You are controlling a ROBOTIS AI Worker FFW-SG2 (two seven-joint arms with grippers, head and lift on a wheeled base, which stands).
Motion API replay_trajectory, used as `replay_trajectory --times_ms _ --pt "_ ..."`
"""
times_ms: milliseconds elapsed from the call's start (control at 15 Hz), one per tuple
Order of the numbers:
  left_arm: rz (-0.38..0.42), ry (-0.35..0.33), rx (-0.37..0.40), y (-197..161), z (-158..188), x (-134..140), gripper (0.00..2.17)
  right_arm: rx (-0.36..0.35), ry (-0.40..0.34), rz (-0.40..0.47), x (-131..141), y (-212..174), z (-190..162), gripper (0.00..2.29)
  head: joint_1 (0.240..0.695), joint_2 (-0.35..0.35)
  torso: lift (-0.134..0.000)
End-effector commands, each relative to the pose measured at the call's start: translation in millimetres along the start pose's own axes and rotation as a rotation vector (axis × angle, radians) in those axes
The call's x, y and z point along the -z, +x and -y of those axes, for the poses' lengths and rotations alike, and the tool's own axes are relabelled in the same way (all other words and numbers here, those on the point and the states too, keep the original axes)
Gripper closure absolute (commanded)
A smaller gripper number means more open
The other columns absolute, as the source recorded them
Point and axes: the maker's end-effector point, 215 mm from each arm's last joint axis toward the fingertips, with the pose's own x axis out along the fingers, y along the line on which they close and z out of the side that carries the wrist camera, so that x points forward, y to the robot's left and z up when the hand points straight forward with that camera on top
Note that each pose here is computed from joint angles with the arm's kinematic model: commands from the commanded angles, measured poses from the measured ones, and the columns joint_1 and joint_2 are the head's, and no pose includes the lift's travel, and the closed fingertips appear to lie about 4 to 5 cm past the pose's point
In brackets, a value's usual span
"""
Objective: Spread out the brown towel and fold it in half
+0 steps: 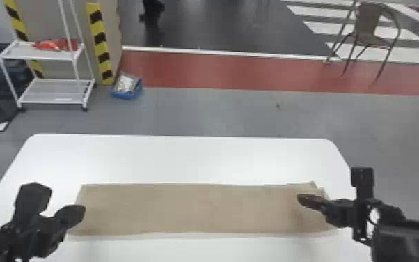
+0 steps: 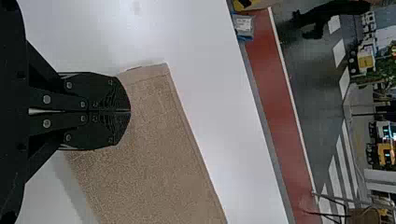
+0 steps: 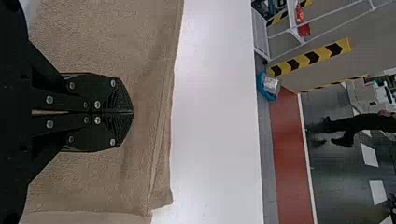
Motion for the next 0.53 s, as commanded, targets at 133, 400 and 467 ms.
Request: replay_trajectory --times_ms 133,400,467 --pt "0.026 0.004 0.0 1.3 -1.0 -7.9 1.66 0.02 -0.066 0.025 -17.4 31.7 -11.0 1.48 0.695 -0.104 0.0" --pt "0.04 0.001 -0.011 -5.4 -4.0 -8.1 1.66 0.039 -0.024 0.09 -16.0 2.2 2.1 1.47 0.695 -0.094 0.0" --pt "0.072 0.003 -0.011 -7.5 -3.1 -13.4 1.66 0.054 -0.024 0.115 -12.6 -13.4 10.1 1.46 0.695 -0.095 0.0"
